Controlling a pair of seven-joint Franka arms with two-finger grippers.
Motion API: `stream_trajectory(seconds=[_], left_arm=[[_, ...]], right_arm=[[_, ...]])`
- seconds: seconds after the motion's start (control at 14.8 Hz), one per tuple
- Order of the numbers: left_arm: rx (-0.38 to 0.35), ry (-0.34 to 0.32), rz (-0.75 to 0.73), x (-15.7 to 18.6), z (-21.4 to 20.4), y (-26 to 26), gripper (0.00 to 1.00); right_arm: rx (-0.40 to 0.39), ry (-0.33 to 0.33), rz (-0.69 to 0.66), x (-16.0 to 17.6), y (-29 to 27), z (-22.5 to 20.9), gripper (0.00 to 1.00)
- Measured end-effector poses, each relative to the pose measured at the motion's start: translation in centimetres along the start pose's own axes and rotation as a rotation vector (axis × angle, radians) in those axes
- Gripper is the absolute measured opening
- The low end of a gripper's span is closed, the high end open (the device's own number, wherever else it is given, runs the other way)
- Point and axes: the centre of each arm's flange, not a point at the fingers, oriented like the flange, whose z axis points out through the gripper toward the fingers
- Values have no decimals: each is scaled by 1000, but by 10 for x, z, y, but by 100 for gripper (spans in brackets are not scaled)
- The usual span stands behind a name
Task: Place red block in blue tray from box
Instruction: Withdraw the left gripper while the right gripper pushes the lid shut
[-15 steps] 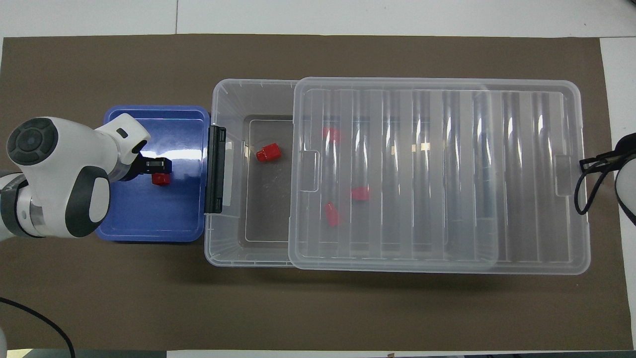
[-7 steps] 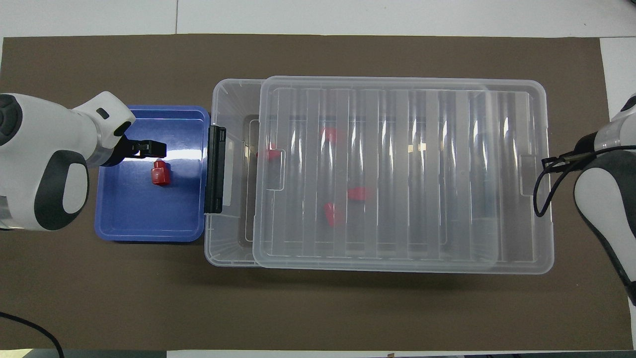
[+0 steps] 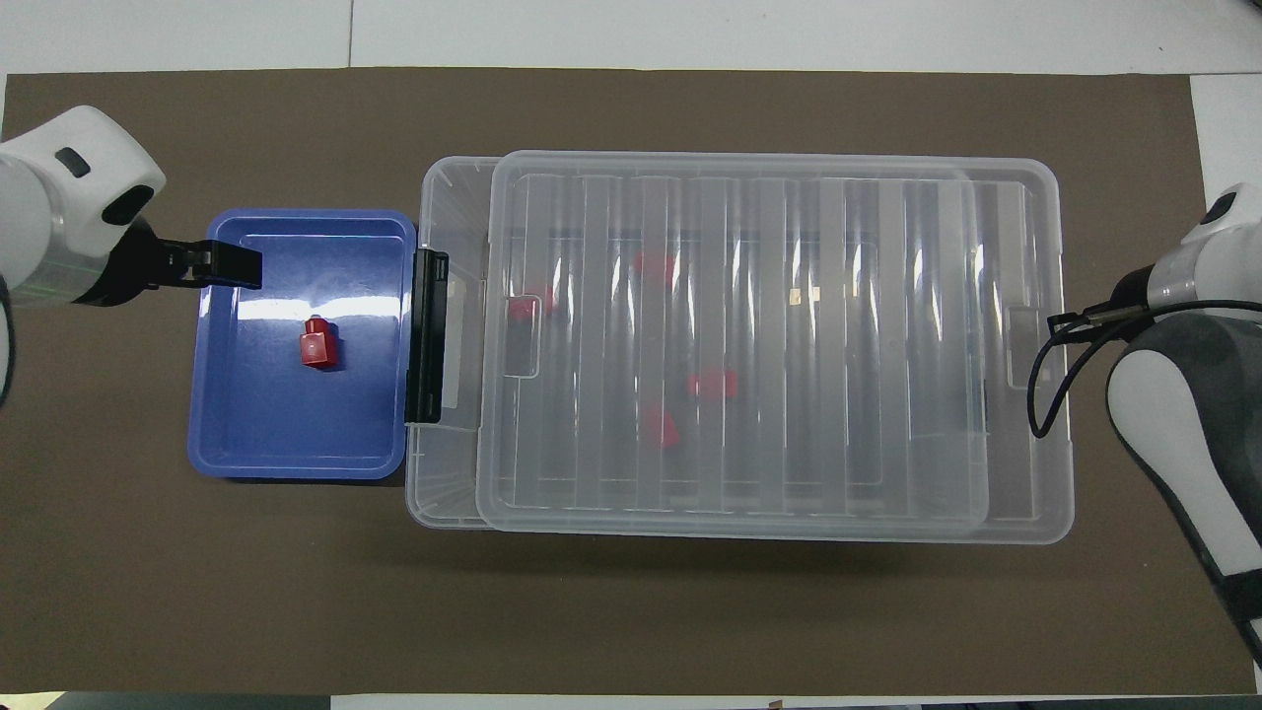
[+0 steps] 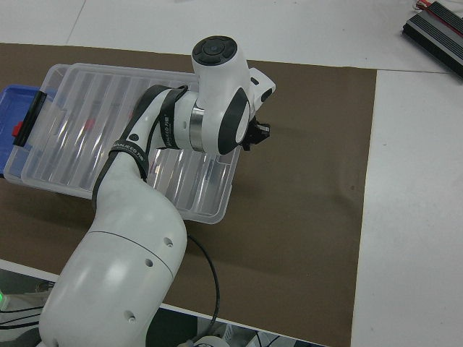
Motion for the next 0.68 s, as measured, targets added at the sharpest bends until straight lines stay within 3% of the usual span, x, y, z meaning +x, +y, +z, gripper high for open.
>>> stream_trajectory(seconds=[0.68], left_arm=[[3,-19,-14,-5,-49,-8,100]], right_arm=[[0,2,26,4,-25,0,1]])
